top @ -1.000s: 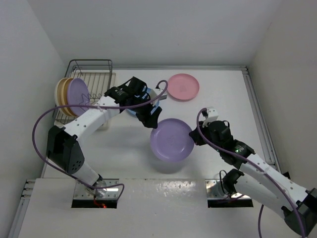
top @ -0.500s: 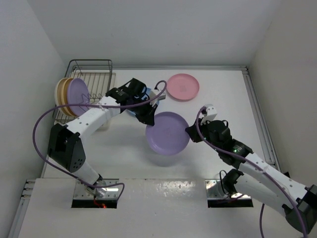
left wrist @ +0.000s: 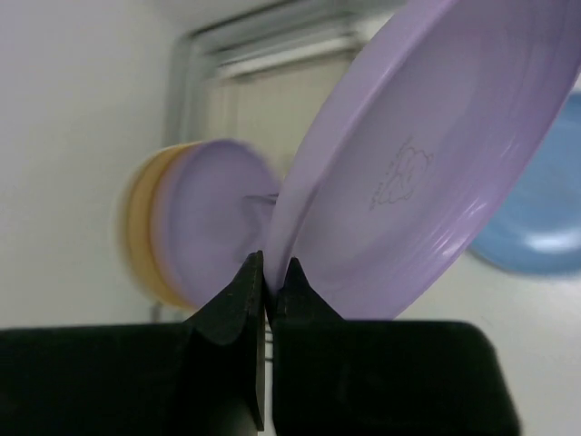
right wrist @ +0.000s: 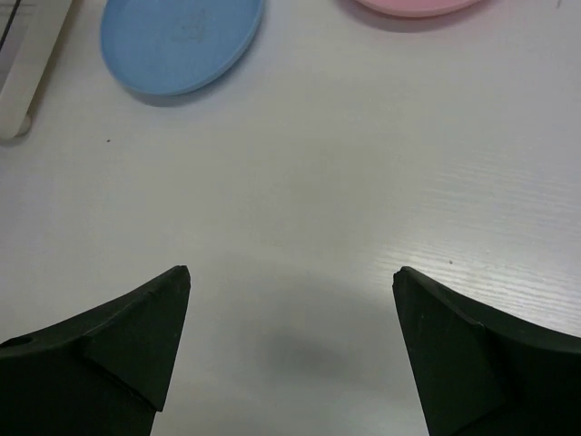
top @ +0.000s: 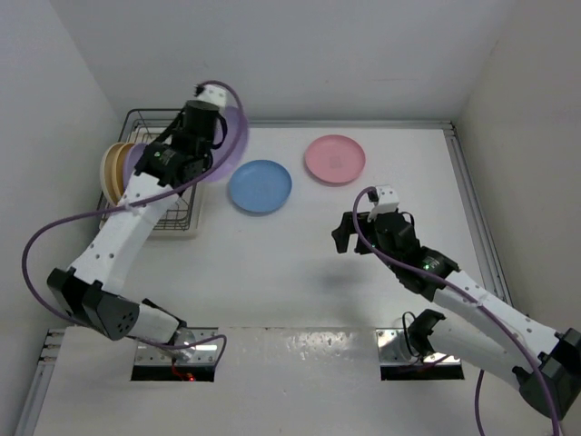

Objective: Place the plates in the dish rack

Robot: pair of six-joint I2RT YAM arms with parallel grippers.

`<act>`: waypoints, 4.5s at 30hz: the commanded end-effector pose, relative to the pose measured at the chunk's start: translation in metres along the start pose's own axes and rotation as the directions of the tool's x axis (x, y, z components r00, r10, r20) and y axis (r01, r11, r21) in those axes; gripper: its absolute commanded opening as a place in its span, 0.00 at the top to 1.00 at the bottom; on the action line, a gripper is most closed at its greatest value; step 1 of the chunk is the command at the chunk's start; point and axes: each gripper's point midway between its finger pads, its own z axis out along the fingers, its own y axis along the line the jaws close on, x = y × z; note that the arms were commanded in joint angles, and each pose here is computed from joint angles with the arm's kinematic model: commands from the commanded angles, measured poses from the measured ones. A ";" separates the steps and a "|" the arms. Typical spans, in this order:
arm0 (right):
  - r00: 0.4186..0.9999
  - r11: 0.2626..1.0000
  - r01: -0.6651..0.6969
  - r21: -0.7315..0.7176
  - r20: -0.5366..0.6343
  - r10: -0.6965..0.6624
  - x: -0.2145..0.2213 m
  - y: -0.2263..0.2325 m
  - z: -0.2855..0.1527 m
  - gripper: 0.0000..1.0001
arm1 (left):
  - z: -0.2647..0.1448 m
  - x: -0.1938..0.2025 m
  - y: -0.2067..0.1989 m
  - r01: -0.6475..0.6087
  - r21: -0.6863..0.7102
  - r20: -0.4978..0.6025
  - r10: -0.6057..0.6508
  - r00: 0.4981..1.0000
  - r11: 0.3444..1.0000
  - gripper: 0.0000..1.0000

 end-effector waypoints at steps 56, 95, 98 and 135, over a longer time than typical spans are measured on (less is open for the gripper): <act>0.975 0.956 -0.162 0.245 -0.111 0.194 -0.034 -0.050 0.038 0.00 | 0.063 0.107 0.113 0.206 -0.382 -0.178 -0.291 0.940 0.901 0.08; 0.975 0.957 -0.169 0.237 -0.103 0.198 -0.034 -0.074 0.042 0.00 | 0.244 0.176 -0.146 0.297 0.267 -0.588 -0.089 0.804 0.917 0.56; 0.977 0.958 -0.166 0.233 -0.091 0.192 -0.037 -0.073 0.038 0.00 | 0.238 0.154 -0.130 0.291 0.255 -0.546 -0.111 0.830 0.922 1.00; 0.978 0.968 -0.208 0.144 0.030 0.206 -0.097 -0.046 0.012 0.03 | 0.014 0.041 0.142 -0.149 -0.826 -0.174 0.005 0.985 0.543 1.00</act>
